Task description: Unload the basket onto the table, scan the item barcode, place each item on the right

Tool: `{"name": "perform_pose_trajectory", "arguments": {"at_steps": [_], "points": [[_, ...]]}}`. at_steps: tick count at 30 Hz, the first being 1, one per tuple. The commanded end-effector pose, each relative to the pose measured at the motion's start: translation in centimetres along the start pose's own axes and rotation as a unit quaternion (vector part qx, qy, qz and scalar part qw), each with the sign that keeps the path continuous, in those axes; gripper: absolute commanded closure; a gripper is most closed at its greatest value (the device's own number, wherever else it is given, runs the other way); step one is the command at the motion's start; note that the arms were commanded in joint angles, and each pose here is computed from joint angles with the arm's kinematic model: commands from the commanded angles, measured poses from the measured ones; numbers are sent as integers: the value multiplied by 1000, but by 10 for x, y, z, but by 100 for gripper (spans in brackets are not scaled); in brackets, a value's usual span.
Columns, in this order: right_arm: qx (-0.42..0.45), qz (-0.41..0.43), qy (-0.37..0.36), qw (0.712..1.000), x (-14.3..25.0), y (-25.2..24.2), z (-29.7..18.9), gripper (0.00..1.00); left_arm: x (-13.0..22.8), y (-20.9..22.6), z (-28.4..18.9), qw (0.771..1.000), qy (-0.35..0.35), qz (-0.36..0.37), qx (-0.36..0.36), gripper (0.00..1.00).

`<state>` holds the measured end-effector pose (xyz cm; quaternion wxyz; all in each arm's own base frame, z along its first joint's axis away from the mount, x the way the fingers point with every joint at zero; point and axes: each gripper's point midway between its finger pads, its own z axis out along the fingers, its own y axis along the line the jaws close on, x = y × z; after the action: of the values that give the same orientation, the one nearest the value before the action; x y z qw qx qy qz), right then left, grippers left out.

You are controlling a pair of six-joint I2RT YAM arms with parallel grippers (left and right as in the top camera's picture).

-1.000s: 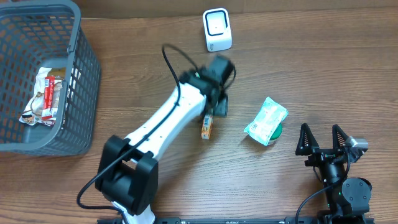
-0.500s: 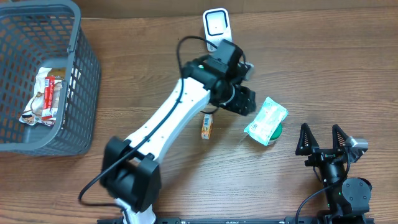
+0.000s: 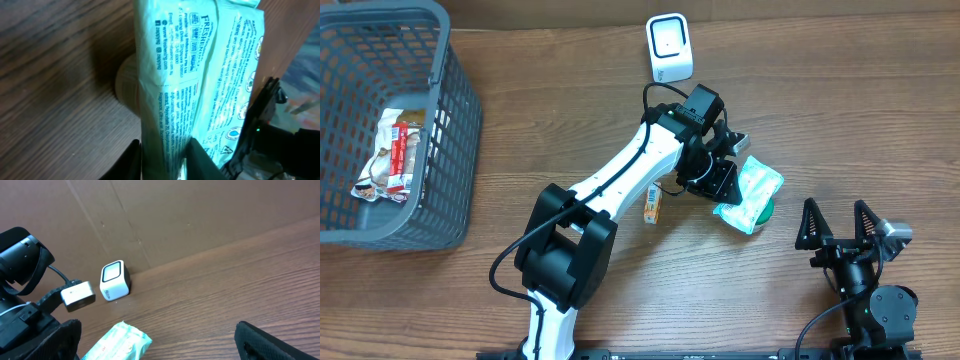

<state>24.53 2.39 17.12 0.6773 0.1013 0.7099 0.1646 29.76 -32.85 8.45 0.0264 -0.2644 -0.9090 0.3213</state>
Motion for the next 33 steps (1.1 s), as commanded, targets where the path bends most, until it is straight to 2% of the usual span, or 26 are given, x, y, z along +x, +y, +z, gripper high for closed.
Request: {"name": "perform_pose_trajectory", "arguments": {"at_steps": [1,11,18,20,24,28,33], "points": [[-1,-1,-3,1000,1,-1,0,0,-2,5,-1,1000,-2,7,-7,96],[-1,-1,-3,1000,1,-1,0,0,-21,-8,-55,997,-73,11,-3,96],[-1,-1,-3,1000,1,-1,0,0,-22,-8,-96,993,-114,-12,-13,96],[-1,-1,-3,1000,1,-1,0,0,-16,8,-97,992,-107,-50,-54,96],[-1,-1,-3,1000,1,-1,0,0,4,51,-89,968,-96,-154,-173,95],[-1,-1,-3,1000,1,-1,0,0,22,63,-63,953,-86,-206,-204,96],[-1,-1,-3,1000,1,-1,0,0,35,67,-27,954,-79,-216,-191,96]]}}
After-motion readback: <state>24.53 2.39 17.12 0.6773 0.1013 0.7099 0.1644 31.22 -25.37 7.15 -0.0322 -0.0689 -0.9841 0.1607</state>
